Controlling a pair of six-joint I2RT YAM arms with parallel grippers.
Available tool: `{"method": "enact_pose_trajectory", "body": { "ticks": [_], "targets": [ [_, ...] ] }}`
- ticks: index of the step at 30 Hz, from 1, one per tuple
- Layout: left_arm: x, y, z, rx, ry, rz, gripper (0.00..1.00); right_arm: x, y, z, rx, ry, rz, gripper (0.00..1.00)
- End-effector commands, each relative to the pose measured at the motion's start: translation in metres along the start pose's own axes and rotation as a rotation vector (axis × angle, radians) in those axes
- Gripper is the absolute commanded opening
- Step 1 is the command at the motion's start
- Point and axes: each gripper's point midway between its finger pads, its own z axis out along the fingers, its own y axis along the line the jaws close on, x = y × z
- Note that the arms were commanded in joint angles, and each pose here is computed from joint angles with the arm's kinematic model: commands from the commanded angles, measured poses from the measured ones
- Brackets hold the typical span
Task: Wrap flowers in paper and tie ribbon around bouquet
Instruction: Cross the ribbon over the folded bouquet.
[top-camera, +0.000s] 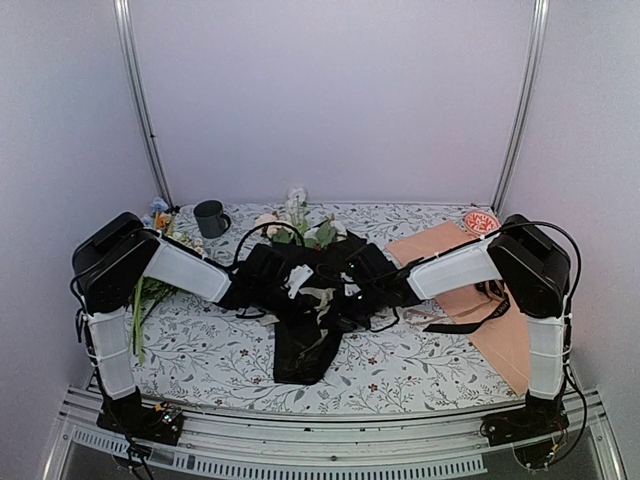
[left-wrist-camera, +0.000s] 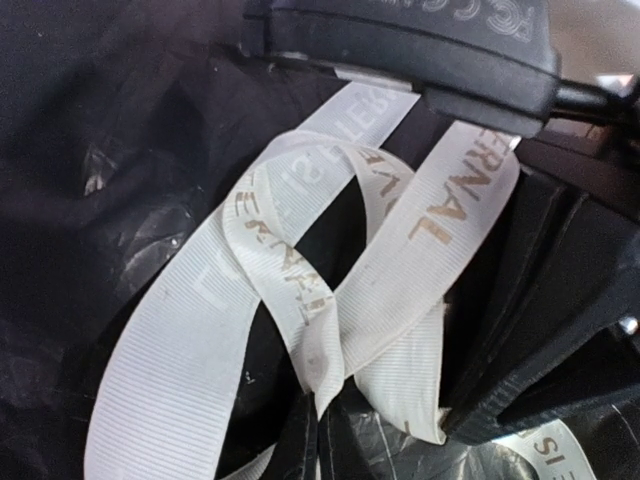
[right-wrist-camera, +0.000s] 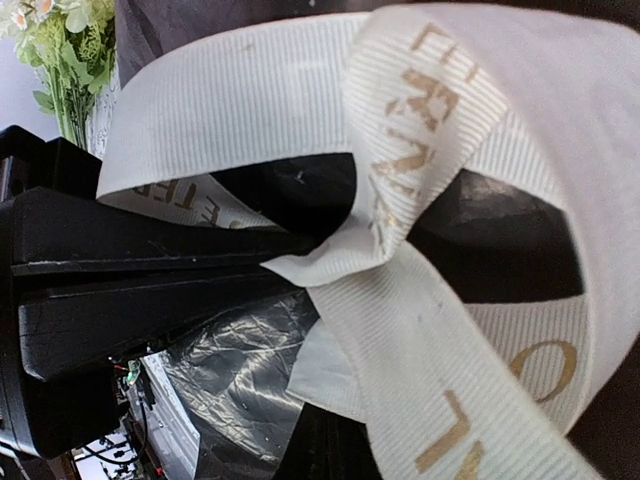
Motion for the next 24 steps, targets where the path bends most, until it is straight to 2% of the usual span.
{"method": "enact_pose_trajectory", "body": {
  "ticks": [1,5,9,13,19,24],
  "targets": [
    [0.025,-0.001,-0.007,-0.011,0.090,-0.034,0.00,-0.003,0.001,-0.015,-0.024,-0.008,-0.049,0.00],
    [0.025,0.001,-0.004,-0.014,0.097,-0.035,0.01,-0.005,0.016,-0.018,-0.090,0.004,-0.117,0.03],
    [0.027,0.000,0.001,0.000,0.102,-0.050,0.00,-0.013,0.032,-0.016,-0.082,-0.041,-0.182,0.16],
    [0.033,0.000,0.007,0.012,0.117,-0.065,0.00,-0.019,0.024,-0.010,0.041,-0.106,-0.199,0.27],
    [0.034,-0.002,0.008,0.023,0.122,-0.064,0.01,-0.017,0.012,-0.004,0.145,-0.121,-0.191,0.32],
    [0.035,-0.003,0.008,0.024,0.119,-0.069,0.01,-0.013,0.003,0.004,0.210,-0.103,-0.199,0.30]
  ]
}}
